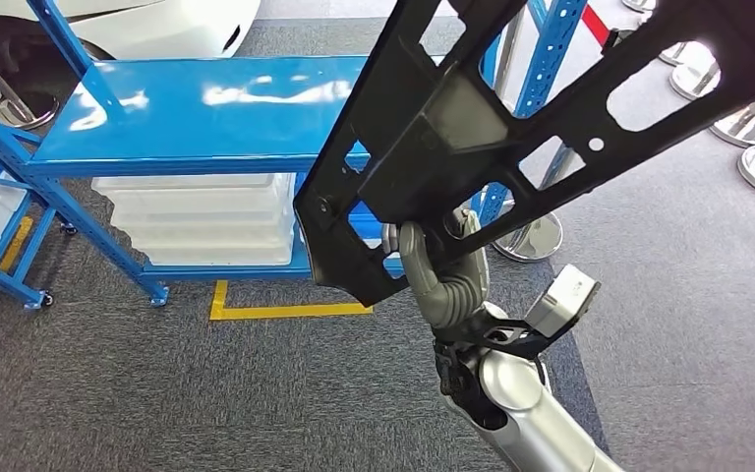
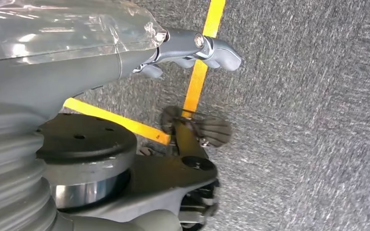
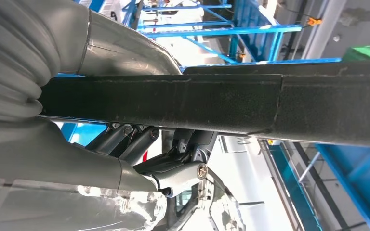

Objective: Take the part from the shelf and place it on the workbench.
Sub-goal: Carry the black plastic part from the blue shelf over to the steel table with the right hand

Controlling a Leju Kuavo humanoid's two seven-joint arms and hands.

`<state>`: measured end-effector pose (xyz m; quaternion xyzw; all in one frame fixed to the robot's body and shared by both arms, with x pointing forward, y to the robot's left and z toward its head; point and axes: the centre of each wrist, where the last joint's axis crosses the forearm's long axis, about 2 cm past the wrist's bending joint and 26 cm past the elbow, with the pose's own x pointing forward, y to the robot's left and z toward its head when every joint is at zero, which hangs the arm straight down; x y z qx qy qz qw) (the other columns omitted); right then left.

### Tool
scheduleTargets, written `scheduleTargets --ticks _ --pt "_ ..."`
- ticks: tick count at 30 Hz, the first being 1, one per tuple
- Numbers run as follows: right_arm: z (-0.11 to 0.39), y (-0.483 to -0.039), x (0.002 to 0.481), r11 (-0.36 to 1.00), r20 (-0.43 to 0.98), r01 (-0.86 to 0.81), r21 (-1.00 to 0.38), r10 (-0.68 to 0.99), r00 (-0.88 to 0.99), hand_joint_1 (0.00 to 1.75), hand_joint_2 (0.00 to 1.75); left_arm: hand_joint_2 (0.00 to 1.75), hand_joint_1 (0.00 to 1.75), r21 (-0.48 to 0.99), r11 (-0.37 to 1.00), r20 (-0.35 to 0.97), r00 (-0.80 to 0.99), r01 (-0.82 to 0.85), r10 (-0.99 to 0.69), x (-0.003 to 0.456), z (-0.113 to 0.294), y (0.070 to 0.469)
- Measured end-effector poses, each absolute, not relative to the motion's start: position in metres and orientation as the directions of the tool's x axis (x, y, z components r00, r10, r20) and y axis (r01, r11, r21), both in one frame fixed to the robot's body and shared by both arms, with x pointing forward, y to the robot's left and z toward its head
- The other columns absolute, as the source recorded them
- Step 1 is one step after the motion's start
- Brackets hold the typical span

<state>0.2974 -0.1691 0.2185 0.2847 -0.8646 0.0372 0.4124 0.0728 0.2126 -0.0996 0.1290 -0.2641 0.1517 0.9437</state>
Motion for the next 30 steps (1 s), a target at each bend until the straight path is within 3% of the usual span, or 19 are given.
scheduleTargets --ticks 10,30 --pt "0.215 -0.169 0.295 0.836 0.739 -0.515 0.190 -0.467 -0.485 1.75 1.75 1.75 0.00 0.152 0.922 0.613 0.766 -0.357 0.196 0.077 -0.100 0.218" --pt "0.211 -0.170 0.294 0.833 0.743 -0.519 0.191 -0.468 -0.478 1.75 1.75 1.75 0.00 0.139 0.920 0.636 0.746 -0.365 0.200 0.084 -0.099 0.227"
